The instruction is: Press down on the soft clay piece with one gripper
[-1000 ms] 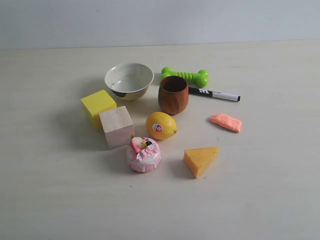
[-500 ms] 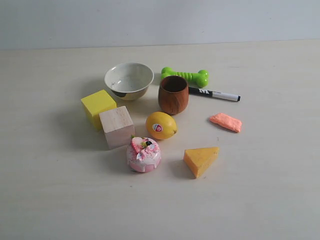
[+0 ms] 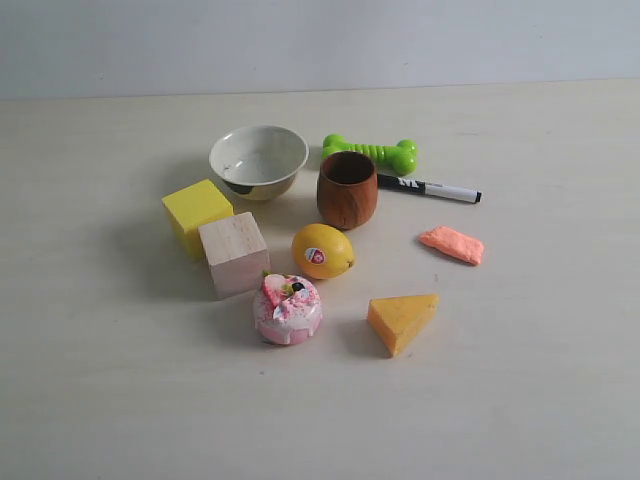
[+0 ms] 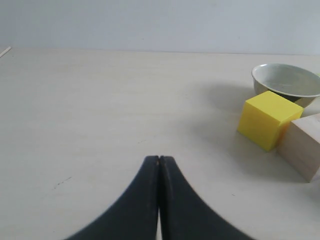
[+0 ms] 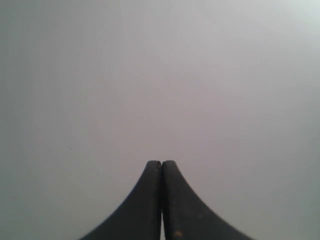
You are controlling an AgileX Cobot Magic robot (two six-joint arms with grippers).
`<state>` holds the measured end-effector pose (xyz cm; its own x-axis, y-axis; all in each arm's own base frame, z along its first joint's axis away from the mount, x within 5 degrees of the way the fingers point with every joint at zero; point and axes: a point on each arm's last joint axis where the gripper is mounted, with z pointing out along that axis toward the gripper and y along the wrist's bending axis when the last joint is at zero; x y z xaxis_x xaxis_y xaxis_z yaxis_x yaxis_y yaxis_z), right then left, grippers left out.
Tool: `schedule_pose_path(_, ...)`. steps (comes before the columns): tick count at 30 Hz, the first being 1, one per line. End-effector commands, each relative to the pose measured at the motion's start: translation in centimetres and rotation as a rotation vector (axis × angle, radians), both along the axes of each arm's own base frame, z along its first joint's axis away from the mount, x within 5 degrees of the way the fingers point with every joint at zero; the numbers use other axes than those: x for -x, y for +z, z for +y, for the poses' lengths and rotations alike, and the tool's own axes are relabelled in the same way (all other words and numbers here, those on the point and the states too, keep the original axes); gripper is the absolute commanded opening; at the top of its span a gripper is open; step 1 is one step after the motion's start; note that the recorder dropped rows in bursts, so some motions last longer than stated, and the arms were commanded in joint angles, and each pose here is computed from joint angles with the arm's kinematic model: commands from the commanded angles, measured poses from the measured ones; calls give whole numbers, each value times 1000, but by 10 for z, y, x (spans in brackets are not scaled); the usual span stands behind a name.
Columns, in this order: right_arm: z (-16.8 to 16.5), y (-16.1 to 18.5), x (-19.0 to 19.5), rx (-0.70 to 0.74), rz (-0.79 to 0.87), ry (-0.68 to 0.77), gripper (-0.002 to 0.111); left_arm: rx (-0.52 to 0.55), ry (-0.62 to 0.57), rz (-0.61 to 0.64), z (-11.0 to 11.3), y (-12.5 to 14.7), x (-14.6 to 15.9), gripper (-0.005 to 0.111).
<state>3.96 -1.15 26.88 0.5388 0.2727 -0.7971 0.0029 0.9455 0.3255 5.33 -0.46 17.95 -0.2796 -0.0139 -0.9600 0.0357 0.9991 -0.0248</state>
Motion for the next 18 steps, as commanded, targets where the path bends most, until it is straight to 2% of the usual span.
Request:
schedule_pose_path(1,2,21,-9,-28,150,41,0,6,-3,-17,0,2,0,0)
schedule_pose_path(5,2,43,-29,-24,350,63,0,6,-3,-17,0,2,0,0)
schedule_pose_path(9,4,66,-56,78,605,86,0,6,-3,-17,0,2,0,0)
schedule_pose_path(14,15,90,-95,189,849,215,0,6,-3,-17,0,2,0,0)
schedule_pose_path(18,29,86,-128,278,1073,338,0,6,-3,-17,0,2,0,0)
